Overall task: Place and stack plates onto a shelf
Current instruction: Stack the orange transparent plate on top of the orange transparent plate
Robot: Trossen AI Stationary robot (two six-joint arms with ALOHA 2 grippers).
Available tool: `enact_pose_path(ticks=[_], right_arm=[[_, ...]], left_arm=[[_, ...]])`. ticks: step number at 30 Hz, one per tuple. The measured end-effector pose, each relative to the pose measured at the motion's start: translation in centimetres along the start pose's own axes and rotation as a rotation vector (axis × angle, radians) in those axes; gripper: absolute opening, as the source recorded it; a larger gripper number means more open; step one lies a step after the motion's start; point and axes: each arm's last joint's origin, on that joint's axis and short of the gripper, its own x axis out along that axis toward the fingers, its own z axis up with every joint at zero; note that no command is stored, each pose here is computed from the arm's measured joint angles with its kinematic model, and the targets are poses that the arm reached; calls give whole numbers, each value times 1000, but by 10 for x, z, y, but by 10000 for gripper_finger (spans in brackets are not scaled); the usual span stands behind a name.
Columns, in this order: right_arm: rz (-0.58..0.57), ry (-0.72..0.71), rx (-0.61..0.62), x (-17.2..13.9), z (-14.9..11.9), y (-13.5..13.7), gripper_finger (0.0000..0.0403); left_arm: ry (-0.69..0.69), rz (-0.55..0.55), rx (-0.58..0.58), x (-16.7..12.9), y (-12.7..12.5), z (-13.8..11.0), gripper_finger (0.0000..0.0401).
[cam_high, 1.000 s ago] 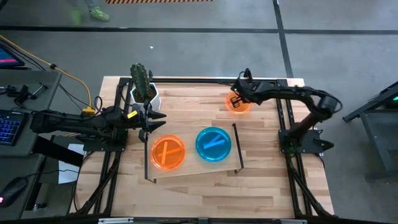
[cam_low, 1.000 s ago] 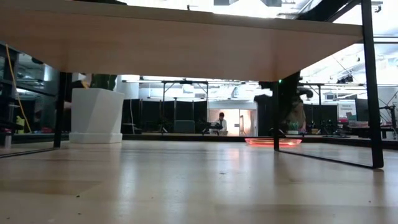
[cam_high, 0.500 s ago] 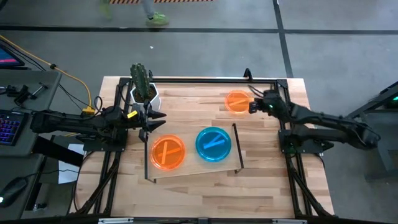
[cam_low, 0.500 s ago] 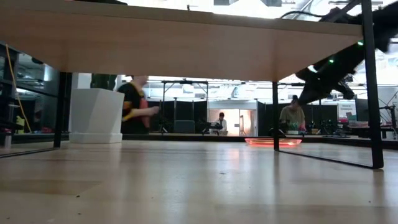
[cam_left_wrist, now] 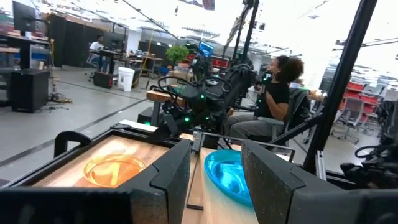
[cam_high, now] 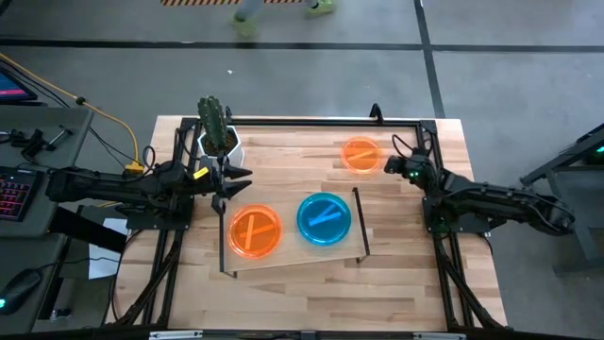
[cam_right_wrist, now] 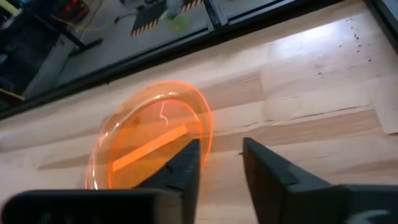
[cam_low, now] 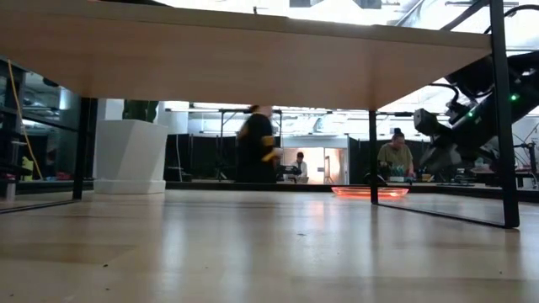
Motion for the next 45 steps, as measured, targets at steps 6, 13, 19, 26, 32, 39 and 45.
enact_pose_path(ticks=[6,13,19,26,32,39,45], right_arm=[[-17,-1,54,3,-3,-2,174],[-17,18,144,12,-8,2,192],[-18,-6,132,22,-16,7,192],[-53,-1,158,32,-23,6,192],[-42,-6,191,40,-28,7,192],[-86,6,142,58,-31,20,192],[-108,18,89,79,-33,38,192]], left_arm=[[-1,4,0,0,0,0,136],[-7,33,0,0,1,0,136],[-7,39,-3,0,1,0,136],[7,42,-7,0,1,-1,136],[7,41,-13,0,1,-1,136],[8,42,-24,0,1,-1,136],[8,42,-24,0,1,-1,136]])
